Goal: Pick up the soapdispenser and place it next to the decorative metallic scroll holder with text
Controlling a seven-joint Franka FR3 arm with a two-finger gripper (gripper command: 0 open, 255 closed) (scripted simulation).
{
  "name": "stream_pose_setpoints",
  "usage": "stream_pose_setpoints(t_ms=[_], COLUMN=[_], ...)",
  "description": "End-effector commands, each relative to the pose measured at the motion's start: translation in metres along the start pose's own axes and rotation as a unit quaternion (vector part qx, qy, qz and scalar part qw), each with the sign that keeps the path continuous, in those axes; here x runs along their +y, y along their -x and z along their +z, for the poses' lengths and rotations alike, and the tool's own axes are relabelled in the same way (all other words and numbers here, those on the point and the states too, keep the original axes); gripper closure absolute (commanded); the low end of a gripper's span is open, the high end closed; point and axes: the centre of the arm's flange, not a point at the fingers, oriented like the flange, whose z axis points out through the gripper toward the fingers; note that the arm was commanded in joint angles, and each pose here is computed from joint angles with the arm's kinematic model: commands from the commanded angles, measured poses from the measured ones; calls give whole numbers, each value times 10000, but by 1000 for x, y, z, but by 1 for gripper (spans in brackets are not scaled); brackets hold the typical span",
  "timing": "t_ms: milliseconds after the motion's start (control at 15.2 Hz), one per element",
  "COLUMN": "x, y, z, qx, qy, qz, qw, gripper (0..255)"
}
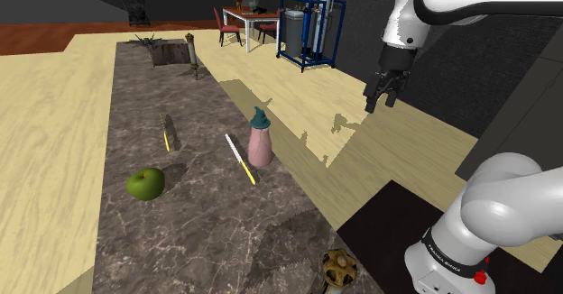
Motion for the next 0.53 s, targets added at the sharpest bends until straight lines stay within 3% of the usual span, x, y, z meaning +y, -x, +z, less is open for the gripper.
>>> stream_pose_setpoints(t_ms=[0,462], x=[0,-56], y=[0,-52], z=[0,42], qx=[0,360], qy=[0,103], qz=[0,146], qw=[10000,9992], gripper=[0,0])
